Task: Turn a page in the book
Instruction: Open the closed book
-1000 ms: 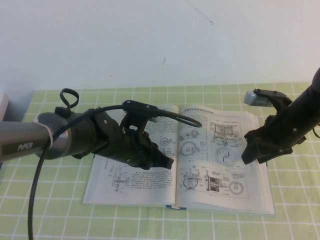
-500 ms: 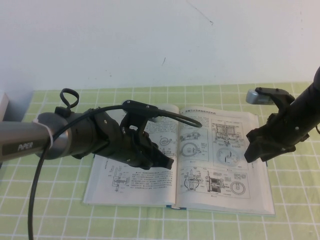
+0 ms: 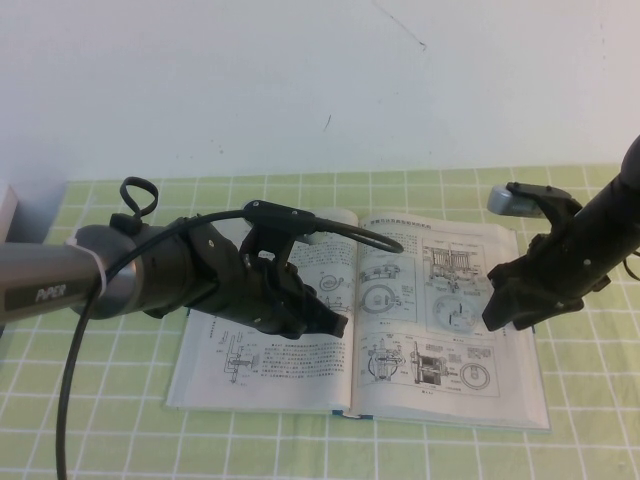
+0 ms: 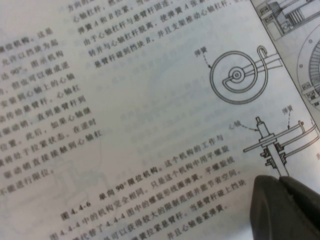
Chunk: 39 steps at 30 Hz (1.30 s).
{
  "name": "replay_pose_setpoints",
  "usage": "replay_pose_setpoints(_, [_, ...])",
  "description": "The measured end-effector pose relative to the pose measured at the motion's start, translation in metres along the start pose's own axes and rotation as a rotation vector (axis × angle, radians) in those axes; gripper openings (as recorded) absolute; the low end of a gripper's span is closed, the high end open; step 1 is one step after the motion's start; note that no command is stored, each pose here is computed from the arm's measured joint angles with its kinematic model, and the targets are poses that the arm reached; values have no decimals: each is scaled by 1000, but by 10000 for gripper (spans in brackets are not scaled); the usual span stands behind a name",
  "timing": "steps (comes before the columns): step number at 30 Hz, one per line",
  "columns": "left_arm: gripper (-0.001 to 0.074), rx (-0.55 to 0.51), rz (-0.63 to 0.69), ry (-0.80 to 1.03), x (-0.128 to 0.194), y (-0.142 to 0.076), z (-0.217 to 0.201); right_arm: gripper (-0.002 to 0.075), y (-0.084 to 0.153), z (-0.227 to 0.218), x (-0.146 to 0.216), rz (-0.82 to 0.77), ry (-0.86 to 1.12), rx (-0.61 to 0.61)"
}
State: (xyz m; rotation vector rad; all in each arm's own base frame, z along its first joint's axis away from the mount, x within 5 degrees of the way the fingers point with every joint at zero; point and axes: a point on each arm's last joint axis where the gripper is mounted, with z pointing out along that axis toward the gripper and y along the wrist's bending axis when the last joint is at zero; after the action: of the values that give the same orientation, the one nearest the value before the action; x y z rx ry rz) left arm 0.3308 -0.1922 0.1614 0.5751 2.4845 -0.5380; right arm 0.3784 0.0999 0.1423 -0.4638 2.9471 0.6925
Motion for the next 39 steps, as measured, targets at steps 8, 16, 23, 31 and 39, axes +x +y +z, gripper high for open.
replay_pose_setpoints(8, [-4,0,-12,-5,0,0,0,352,7,0,-4,15,-40,-79])
replay_pose_setpoints(16, [-4,0,-12,-5,0,0,0,352,6,-2,-4,-3,-43,-46])
replay_pose_setpoints(23, [-4,0,-12,-5,0,0,0,352,4,-10,2,-18,5,24])
replay_pose_setpoints(31, [-4,0,-12,-5,0,0,0,352,-1,1,4,-2,47,17])
replay_pose_setpoints(39, [-4,0,-10,-5,0,0,0,351,6,3,-2,-3,-12,-94])
